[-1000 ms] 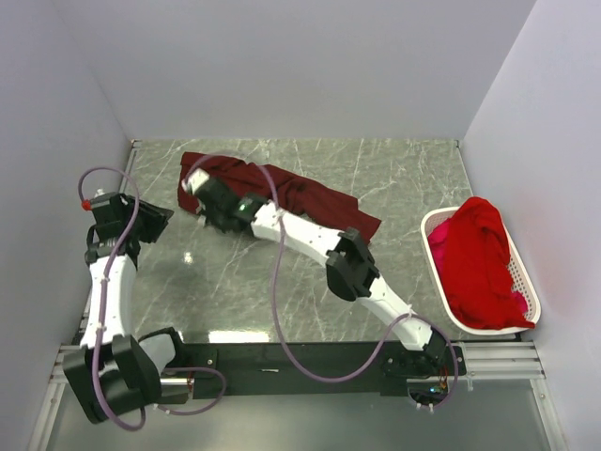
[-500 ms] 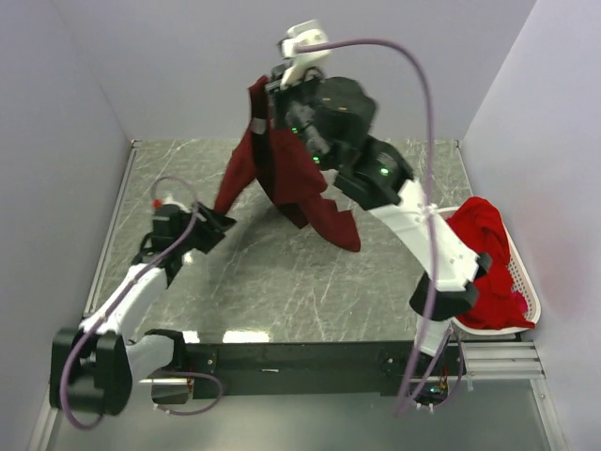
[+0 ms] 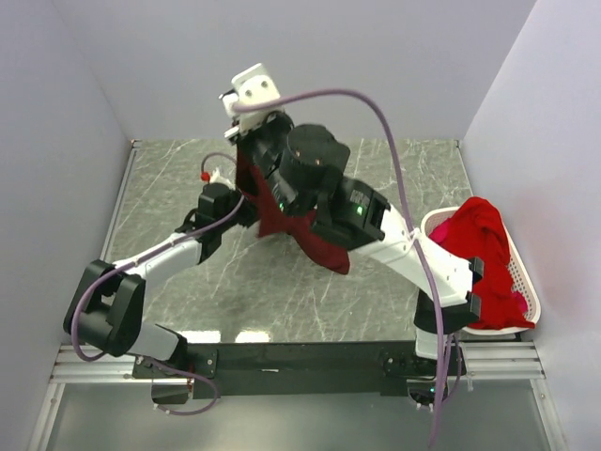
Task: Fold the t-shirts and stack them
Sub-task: Flatten the tshirt out
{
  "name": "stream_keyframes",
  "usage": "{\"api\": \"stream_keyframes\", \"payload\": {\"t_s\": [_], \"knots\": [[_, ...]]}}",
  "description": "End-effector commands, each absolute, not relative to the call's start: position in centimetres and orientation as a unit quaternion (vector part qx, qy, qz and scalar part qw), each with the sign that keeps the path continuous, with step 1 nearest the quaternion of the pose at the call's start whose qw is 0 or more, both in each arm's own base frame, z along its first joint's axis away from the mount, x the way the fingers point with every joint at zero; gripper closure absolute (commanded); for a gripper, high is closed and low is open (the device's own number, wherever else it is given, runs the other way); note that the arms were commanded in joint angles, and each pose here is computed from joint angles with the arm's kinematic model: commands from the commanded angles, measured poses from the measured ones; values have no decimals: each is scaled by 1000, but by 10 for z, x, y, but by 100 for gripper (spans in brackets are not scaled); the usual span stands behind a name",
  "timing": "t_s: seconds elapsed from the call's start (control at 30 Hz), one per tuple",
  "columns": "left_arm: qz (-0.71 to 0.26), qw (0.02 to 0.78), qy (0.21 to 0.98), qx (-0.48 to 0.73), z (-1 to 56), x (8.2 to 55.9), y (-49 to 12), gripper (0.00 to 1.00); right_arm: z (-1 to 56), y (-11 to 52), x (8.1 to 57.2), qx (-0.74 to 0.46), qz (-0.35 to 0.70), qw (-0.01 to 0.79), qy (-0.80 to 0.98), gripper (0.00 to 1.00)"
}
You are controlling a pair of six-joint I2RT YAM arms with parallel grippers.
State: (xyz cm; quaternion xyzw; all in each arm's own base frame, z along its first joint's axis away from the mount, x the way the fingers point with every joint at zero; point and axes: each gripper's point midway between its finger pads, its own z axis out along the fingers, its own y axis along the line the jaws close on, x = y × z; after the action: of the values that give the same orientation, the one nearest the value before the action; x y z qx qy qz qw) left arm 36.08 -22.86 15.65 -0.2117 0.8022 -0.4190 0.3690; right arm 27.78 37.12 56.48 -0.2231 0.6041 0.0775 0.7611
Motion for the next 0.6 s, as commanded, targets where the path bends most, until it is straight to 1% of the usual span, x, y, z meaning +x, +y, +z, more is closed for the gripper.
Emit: {"api": "stream_keyframes", "payload": {"t_s": [0.0, 0.03, 0.07, 0.1, 0.17, 0.27, 0.33, 0.4, 0.43, 0.47, 0.53, 0.57], "knots": [[-469, 458, 729, -198, 244, 394, -236, 43, 626, 336, 250, -158, 77, 809, 561, 100], [-467, 461, 728, -198, 248, 396, -236, 53, 627, 341, 240, -171, 69, 812, 554, 100], [-468, 474, 719, -198, 263, 398, -234, 60, 631, 345, 236, -164, 71, 817, 548, 100], [-465, 480, 716, -199, 267, 398, -232, 78, 630, 346, 234, -169, 56, 819, 546, 100], [-467, 493, 706, -200, 284, 395, -227, 99, 630, 354, 227, -175, 55, 820, 542, 100], [-444, 526, 697, -200, 304, 392, -213, 99, 635, 357, 220, -166, 58, 827, 535, 100], [-414, 566, 681, -212, 326, 389, -191, 100, 637, 360, 216, -166, 55, 829, 532, 100], [-412, 596, 657, -209, 361, 382, -179, 100, 643, 362, 206, -166, 64, 834, 523, 100], [-401, 603, 658, -205, 367, 381, -175, 99, 643, 365, 203, -167, 65, 835, 521, 100], [-408, 620, 641, -199, 396, 380, -171, 100, 648, 365, 199, -159, 72, 839, 515, 100], [-398, 626, 645, -183, 412, 381, -172, 99, 648, 369, 193, -164, 64, 843, 508, 100], [-407, 634, 634, -173, 437, 384, -176, 99, 652, 364, 193, -146, 65, 846, 509, 100]]}}
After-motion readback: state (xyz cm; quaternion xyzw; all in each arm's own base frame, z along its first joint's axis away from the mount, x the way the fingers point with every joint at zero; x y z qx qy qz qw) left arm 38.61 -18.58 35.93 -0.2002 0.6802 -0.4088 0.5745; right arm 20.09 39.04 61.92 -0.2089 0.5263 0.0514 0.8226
